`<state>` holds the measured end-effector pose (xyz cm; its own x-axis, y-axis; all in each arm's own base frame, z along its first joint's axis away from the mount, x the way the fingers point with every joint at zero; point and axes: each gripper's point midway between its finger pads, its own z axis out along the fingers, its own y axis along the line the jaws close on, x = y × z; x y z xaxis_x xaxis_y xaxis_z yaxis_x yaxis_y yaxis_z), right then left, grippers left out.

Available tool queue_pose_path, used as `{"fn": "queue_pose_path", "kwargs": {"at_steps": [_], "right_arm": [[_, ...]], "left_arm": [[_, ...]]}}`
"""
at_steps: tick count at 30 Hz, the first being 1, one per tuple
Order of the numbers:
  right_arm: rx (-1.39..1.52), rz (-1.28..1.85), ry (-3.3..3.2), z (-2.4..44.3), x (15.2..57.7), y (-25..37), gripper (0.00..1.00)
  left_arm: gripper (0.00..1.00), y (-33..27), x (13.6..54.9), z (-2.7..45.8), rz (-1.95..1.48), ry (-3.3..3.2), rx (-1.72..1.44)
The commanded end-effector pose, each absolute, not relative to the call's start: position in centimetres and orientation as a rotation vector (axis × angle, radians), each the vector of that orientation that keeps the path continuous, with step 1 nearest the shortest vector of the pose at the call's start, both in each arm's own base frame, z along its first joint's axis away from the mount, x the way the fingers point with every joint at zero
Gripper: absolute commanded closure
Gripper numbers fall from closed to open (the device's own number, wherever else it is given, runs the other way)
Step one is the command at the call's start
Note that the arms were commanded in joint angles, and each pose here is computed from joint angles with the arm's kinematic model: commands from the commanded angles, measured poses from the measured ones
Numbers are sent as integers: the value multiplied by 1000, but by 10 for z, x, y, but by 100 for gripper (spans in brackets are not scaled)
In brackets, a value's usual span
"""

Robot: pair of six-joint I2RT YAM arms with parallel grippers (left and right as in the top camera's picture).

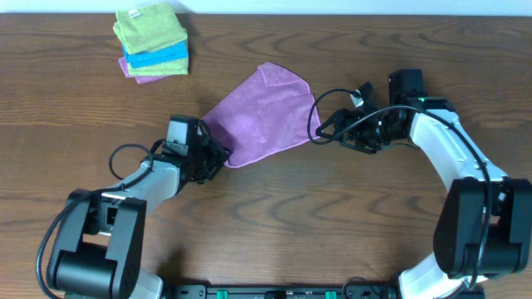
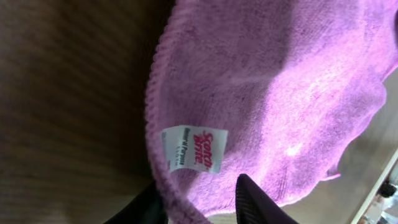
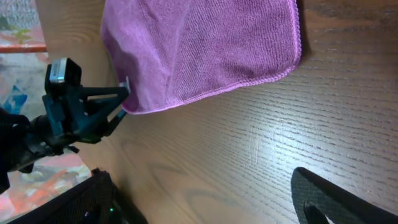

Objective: Fold the cloth
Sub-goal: 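Grasp the labeled corner with the left gripper, then lift the cloth with both grippers and stretch it toward the far edge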

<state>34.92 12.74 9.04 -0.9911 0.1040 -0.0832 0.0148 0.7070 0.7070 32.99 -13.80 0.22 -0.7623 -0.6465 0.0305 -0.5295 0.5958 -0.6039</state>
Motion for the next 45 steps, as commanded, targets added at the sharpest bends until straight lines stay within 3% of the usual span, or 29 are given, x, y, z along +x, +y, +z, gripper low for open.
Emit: {"fn": "queue_pose_path", "kwargs": {"at_steps": [1, 3, 5, 16, 26, 45], "right_arm": [[97, 1187, 2800, 89, 346, 129, 9], [100, 1189, 2804, 88, 345, 129, 9], [96, 1188, 2804, 88, 345, 129, 9], [38, 1088, 2729, 85, 367, 123, 8], [106, 1087, 2778, 47, 377, 128, 9], [123, 998, 2824, 2, 389, 161, 19]], "left_arm": [[71, -119, 300, -47, -666, 2749, -1061], [78, -121, 295, -53, -673, 2774, -1071], [94, -125, 292, -55, -702, 2796, -1068], [94, -146, 312, -16, -956, 2742, -880], [94, -137, 329, 33, -1015, 2607, -816], [94, -135, 330, 41, -1100, 2589, -829]]}}
